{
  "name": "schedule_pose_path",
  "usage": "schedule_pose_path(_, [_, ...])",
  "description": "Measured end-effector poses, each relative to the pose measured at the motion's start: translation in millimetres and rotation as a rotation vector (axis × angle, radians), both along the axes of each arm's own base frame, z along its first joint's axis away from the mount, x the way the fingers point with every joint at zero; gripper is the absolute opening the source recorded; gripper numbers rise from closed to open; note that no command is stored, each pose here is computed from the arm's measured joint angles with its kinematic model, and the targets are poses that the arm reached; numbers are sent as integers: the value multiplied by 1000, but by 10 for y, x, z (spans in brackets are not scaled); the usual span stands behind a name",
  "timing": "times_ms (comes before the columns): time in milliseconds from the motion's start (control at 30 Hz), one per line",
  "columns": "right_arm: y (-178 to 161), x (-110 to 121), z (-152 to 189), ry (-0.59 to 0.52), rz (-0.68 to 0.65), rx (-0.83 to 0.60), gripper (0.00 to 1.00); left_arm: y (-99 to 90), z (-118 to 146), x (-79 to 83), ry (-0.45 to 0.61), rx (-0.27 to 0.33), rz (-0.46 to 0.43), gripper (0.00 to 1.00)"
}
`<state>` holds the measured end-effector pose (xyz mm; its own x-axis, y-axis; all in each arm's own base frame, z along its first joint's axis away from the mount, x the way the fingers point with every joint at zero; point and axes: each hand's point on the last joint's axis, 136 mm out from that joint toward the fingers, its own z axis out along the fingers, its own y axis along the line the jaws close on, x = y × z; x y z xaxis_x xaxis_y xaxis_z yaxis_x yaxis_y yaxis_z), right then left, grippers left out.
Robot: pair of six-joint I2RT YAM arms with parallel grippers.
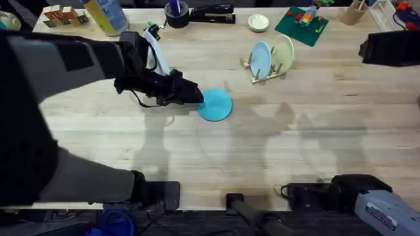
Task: Pick up the plates from the table one by one and place each into a slot on the dish rack.
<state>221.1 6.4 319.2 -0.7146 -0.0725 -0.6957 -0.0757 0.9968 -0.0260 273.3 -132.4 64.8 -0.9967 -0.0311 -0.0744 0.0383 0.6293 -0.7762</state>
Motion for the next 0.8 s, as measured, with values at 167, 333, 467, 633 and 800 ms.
schedule_pose_path(167, [0,-1,-1,0,0,0,992,35,-261,33,38,32,-1,43])
schedule_pose_path(333, [0,0,0,0,0,0,992,11,-342,29,71,4,-2,41])
schedule_pose_path(467, [0,0,0,0,0,0,993,-7,-350,54,63,-12,-3,42])
schedule_pose_path(633, [0,0,0,0,0,0,992,-7,-350,62,59,-12,-3,43])
schedule_pose_path(800, [0,-1,-1,0,0,0,992,-7,-350,62,59,-12,-3,43])
